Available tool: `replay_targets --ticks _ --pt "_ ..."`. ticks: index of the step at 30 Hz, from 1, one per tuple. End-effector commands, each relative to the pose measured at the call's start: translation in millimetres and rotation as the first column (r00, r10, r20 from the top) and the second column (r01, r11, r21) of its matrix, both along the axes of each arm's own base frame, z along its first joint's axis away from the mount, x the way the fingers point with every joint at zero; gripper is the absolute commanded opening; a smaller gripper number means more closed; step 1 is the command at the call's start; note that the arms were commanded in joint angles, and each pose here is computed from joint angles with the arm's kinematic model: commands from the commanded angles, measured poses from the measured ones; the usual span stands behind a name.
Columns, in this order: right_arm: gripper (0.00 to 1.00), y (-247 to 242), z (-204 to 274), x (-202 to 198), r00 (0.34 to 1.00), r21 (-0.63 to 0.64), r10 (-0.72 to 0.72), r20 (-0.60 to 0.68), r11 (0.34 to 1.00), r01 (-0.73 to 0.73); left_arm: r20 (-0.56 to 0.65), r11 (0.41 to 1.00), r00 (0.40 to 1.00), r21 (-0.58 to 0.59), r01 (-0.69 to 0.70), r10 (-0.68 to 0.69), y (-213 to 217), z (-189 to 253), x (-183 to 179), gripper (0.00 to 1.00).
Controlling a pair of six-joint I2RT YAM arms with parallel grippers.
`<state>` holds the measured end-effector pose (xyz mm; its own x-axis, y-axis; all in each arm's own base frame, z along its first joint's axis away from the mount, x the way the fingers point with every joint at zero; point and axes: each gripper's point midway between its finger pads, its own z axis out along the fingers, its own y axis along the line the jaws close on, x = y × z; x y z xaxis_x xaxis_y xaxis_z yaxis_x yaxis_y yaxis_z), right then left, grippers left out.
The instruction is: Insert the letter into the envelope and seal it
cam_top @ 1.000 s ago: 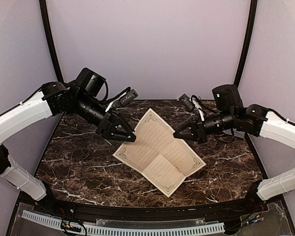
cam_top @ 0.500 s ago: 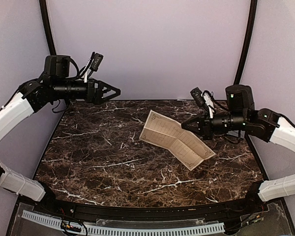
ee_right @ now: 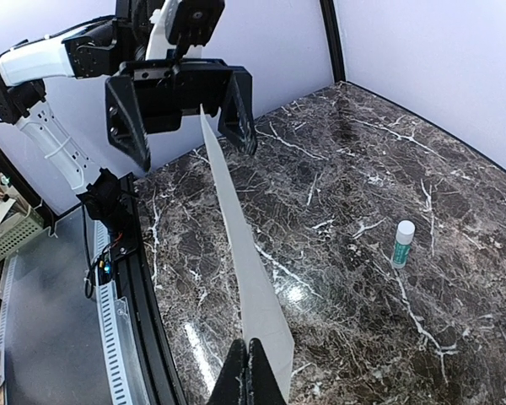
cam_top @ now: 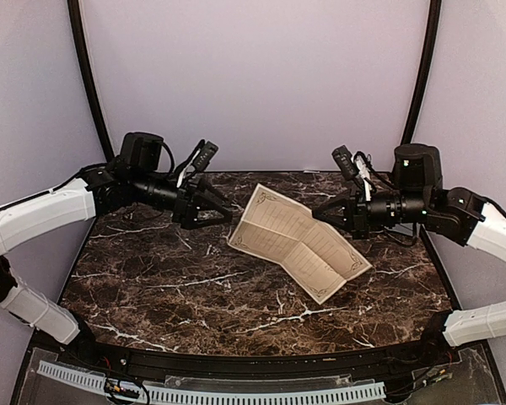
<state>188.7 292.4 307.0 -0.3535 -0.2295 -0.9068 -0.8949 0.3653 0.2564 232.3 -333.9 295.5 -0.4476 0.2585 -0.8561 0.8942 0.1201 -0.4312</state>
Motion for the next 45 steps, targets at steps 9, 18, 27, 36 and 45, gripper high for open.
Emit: replay_targets --ticks 9,18,27,36,45 --pt "0.00 6 7 -6 0.999 0.058 0.047 -0.005 0.997 -0.047 0.116 0.992 0.988 0.080 0.096 -0.105 -44 -33 -14 0.86" --pt "0.00 6 -9 -2 0.999 0.019 0.021 -0.043 1.000 -0.021 0.080 0.985 0.982 0.003 0.171 -0.171 -51 -23 -27 0.05" --pt "0.43 -2 -48 -2 0.993 -0.103 -0.009 -0.119 0.995 -0.004 0.103 0.985 0.981 0.057 0.162 -0.167 -39 -24 -33 0.00" --pt "0.63 -7 -80 -9 0.977 -0.183 -0.022 -0.212 0.983 -0.018 0.080 0.990 0.991 0.093 0.104 -0.111 -36 -23 -27 0.00" --pt "0.62 -7 -107 -3 0.980 -0.275 -0.126 -0.152 0.958 0.080 0.029 0.988 0.990 0.073 0.134 -0.136 -39 -13 -31 0.00"
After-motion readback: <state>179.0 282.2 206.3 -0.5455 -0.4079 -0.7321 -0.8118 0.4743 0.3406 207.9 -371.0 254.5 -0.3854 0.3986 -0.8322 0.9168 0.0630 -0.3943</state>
